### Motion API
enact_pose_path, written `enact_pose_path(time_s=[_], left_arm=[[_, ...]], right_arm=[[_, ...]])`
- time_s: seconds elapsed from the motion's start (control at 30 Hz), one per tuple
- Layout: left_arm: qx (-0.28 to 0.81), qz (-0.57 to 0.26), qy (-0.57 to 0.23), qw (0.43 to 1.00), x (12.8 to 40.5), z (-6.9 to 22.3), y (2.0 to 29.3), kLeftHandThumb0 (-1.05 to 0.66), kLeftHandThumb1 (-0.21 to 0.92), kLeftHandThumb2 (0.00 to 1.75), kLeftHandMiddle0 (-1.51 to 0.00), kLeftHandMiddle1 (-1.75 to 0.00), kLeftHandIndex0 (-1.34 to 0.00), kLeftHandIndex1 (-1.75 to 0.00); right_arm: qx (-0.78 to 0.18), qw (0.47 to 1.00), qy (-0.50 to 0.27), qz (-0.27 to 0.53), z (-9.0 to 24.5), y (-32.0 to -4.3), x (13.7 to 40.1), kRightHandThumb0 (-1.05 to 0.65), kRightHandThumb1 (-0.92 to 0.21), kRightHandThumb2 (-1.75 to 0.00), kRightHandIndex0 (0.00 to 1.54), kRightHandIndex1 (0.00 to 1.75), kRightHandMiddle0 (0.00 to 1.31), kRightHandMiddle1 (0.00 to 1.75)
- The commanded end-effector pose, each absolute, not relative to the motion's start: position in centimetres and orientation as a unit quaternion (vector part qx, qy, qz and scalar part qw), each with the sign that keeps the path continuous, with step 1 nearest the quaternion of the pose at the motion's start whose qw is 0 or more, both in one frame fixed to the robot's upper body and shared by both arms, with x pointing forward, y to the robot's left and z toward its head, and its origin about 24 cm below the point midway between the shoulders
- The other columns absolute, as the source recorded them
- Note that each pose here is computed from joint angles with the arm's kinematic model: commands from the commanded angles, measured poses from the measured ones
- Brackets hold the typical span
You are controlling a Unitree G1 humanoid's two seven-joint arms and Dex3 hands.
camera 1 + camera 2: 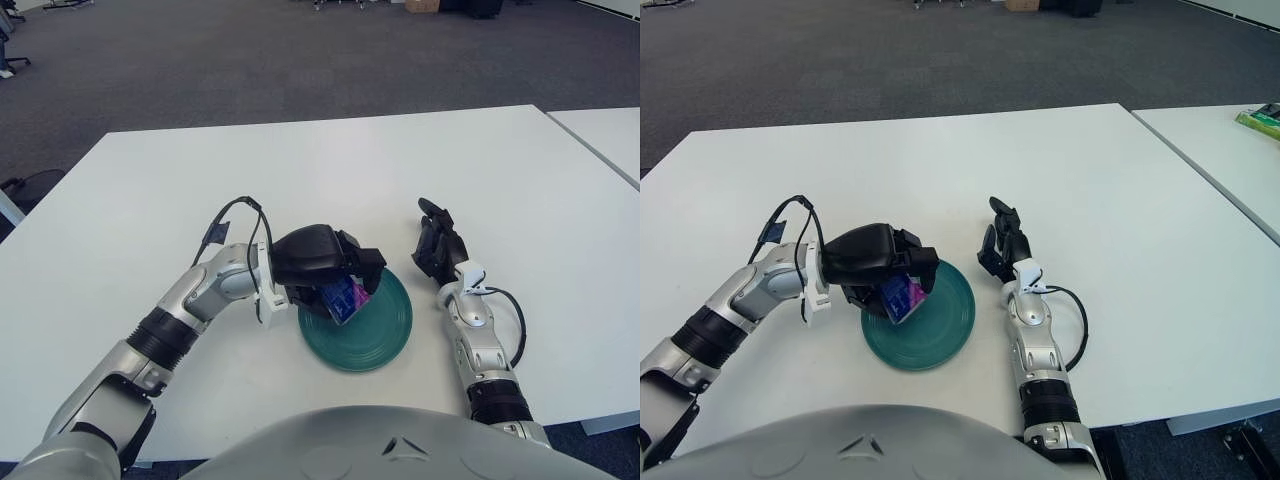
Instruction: Put the gum into the plate.
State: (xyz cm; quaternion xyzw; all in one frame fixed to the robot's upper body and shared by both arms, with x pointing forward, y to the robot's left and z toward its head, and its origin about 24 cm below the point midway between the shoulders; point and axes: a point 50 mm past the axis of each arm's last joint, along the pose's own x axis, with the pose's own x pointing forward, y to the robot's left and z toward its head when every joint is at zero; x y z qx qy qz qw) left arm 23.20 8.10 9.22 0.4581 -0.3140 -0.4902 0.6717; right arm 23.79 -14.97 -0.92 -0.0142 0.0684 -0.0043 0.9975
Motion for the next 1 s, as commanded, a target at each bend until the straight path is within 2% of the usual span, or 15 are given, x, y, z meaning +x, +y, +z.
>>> enact_pose_path(time_s=[0.0,0.03,0.07,0.1,0.13,0.17,0.2,0.23,0.33,0.37,0.43,0.47,0.53,0.63,0.97], left_arm=[[0.460,-0.496,-0.306,0.669,23.08,9.30,8.28,-0.31,0.23,1.40,-0.89,-1.75,-0.61,-1.70],[0.462,-0.494,-0.307,0.670,23.02,9.25,8.31,-0.20,0.20,1.43,-0.84,-1.75,-0.60,-1.67],[0.463,-0.492,-0.308,0.670,22.98,9.22,8.33,-0.16,0.23,1.39,-0.77,-1.75,-0.57,-1.68],[0.469,-0.488,-0.309,0.669,22.98,9.17,8.38,-0.10,0.30,1.32,-0.64,-1.75,-0.51,-1.70],[0.473,-0.485,-0.309,0.668,22.98,9.14,8.42,-0.08,0.39,1.20,-0.59,-1.72,-0.46,-1.68],[0.480,-0.480,-0.308,0.667,23.03,9.09,8.49,-0.06,0.55,0.96,-0.53,-1.66,-0.38,-1.63],[0.484,-0.478,-0.308,0.666,23.06,9.05,8.54,-0.17,0.68,0.76,-0.47,-1.47,-0.35,-1.63],[0.487,-0.476,-0.307,0.665,23.09,9.02,8.57,-0.24,0.77,0.64,-0.44,-1.34,-0.33,-1.63],[0.492,-0.473,-0.306,0.663,23.13,8.93,8.62,-0.32,0.87,0.51,-0.40,-1.12,-0.29,-1.66],[0.494,-0.473,-0.306,0.662,23.15,8.88,8.63,-0.39,0.88,0.50,-0.40,-1.06,-0.25,-1.56],[0.498,-0.473,-0.305,0.660,23.17,8.80,8.61,-0.58,0.90,0.48,-0.41,-0.80,-0.16,-1.26],[0.502,-0.473,-0.306,0.657,23.17,8.79,8.54,-0.62,0.91,0.50,-0.41,-0.73,-0.15,-1.20],[0.505,-0.472,-0.306,0.654,23.17,8.78,8.46,-0.71,0.92,0.55,-0.44,-0.45,-0.10,-1.03],[0.508,-0.472,-0.306,0.652,23.15,8.98,8.37,-0.75,0.92,0.60,-0.45,-0.26,-0.06,-0.94],[0.513,-0.469,-0.299,0.655,23.19,9.34,8.45,-0.79,0.92,0.67,-0.44,-0.11,-0.02,-0.87]], right_arm=[[-0.012,0.984,0.178,-0.009,-4.86,-15.20,21.19,-0.62,-0.92,-0.99,0.14,0.00,0.00,0.48],[-0.013,0.984,0.178,-0.008,-4.86,-15.20,21.19,-0.62,-0.92,-0.99,0.14,0.00,0.00,0.48],[-0.013,0.984,0.177,-0.007,-4.85,-15.20,21.19,-0.62,-0.92,-0.99,0.14,0.00,0.00,0.49],[-0.014,0.984,0.177,-0.005,-4.84,-15.22,21.18,-0.62,-0.92,-0.99,0.14,0.00,0.00,0.49],[-0.014,0.984,0.177,-0.004,-4.84,-15.22,21.18,-0.62,-0.92,-0.99,0.14,0.00,0.00,0.50],[-0.014,0.984,0.177,-0.003,-4.83,-15.22,21.18,-0.63,-0.92,-0.99,0.15,0.01,0.00,0.51],[-0.014,0.984,0.177,-0.002,-4.83,-15.22,21.19,-0.63,-0.92,-0.99,0.16,0.01,0.00,0.52],[-0.014,0.984,0.177,-0.001,-4.83,-15.24,21.19,-0.63,-0.92,-0.99,0.16,0.01,0.00,0.52],[-0.013,0.984,0.179,0.000,-4.87,-15.29,21.19,-0.63,-0.92,-0.99,0.17,0.01,0.00,0.53],[-0.012,0.984,0.180,-0.001,-4.90,-15.31,21.20,-0.63,-0.92,-0.99,0.17,0.01,0.00,0.53],[-0.010,0.983,0.182,-0.002,-4.96,-15.31,21.22,-0.63,-0.92,-0.99,0.19,0.02,0.00,0.54],[-0.007,0.983,0.182,-0.002,-4.99,-15.29,21.24,-0.63,-0.92,-0.99,0.19,0.02,0.00,0.54],[-0.004,0.983,0.181,-0.002,-5.02,-15.28,21.26,-0.63,-0.92,-0.98,0.19,0.02,0.00,0.54],[0.004,0.984,0.179,0.002,-5.04,-15.20,21.31,-0.62,-0.92,-0.98,0.20,0.02,0.00,0.54],[0.020,0.985,0.170,0.010,-4.96,-15.00,21.46,-0.60,-0.92,-0.96,0.22,0.02,0.00,0.56]])
